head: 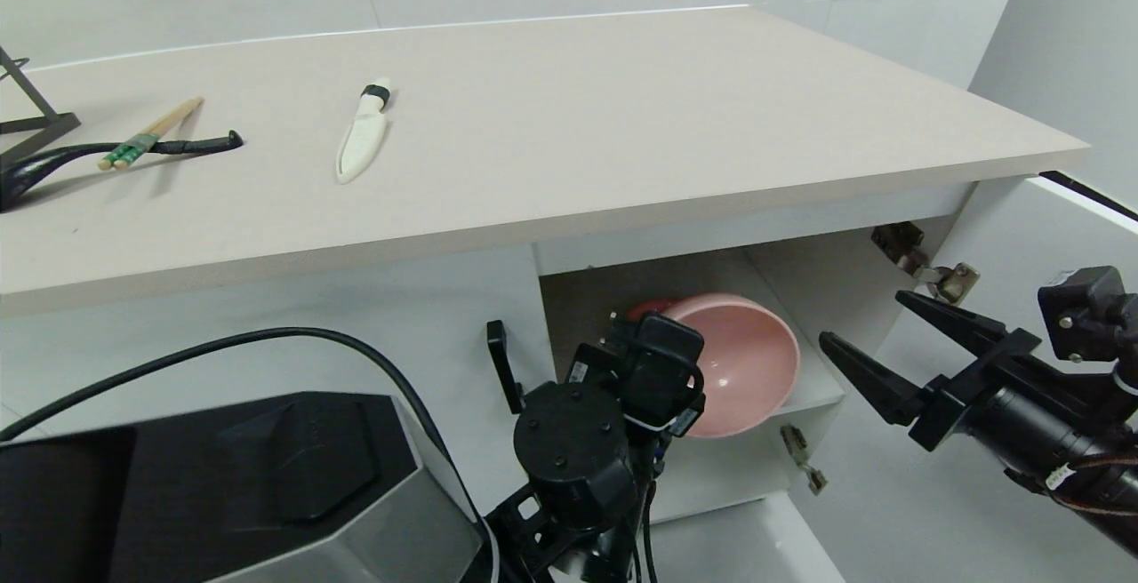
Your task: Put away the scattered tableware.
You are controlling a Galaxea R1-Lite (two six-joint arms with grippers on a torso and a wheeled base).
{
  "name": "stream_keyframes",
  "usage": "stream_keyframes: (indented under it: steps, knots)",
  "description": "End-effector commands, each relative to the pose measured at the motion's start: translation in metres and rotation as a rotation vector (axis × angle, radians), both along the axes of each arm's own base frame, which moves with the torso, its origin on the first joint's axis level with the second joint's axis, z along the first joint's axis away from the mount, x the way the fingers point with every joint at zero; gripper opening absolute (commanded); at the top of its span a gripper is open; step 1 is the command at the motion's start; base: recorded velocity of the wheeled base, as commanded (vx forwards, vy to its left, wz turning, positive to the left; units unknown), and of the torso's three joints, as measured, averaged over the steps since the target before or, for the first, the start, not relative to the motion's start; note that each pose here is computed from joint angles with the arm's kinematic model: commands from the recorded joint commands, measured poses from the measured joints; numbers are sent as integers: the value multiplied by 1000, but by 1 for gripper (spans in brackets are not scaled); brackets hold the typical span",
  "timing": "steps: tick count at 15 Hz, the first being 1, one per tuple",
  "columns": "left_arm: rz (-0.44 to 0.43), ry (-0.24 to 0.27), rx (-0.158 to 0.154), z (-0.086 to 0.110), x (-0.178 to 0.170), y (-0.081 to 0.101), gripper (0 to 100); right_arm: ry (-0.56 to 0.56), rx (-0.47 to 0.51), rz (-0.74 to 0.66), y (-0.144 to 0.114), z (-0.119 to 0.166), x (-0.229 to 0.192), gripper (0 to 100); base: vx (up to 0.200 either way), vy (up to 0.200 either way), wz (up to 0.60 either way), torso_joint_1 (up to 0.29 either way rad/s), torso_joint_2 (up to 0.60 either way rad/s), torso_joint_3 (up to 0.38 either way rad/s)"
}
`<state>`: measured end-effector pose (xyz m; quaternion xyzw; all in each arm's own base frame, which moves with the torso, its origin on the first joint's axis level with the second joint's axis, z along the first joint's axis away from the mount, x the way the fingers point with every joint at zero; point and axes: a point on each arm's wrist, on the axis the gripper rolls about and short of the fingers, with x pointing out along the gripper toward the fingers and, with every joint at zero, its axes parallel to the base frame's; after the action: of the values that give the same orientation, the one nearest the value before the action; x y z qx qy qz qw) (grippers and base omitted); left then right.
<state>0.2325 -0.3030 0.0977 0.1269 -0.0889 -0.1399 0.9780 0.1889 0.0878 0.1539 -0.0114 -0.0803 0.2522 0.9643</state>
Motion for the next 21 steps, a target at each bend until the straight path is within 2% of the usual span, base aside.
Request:
stream_keyframes:
  steps: [1,2,3,5,13,14,18,21]
  knots:
    - [-1,-21,-38,5,5,-7,0,30,-12,17,3,-7,-1,100,0,0,0,0,0,0]
    - [-3,-23,-41,6,5,-8,0,40,-16,17,4,-9,0,100,0,0,0,0,0,0]
    - [-20,-33,-56,11,0,-12,0,101,-44,6,5,-23,7,100,0,0,0,0,0,0]
    - [-63,-42,-71,18,-14,-20,0,123,-52,-20,2,-28,14,100,0,0,0,0,0,0]
    - [-104,-48,-75,22,-24,-24,0,82,-34,-24,-1,-19,9,100,0,0,0,0,0,0]
    - [-116,-49,-71,21,-25,-24,0,77,-32,-18,-1,-17,8,0,0,0,0,0,0,0]
    - [-168,-56,-59,19,-25,-26,0,72,-30,0,3,-16,6,0,0,0,0,0,0,0]
    - [-174,-53,-56,18,-26,-27,0,68,-28,2,4,-15,6,0,0,0,0,0,0,0]
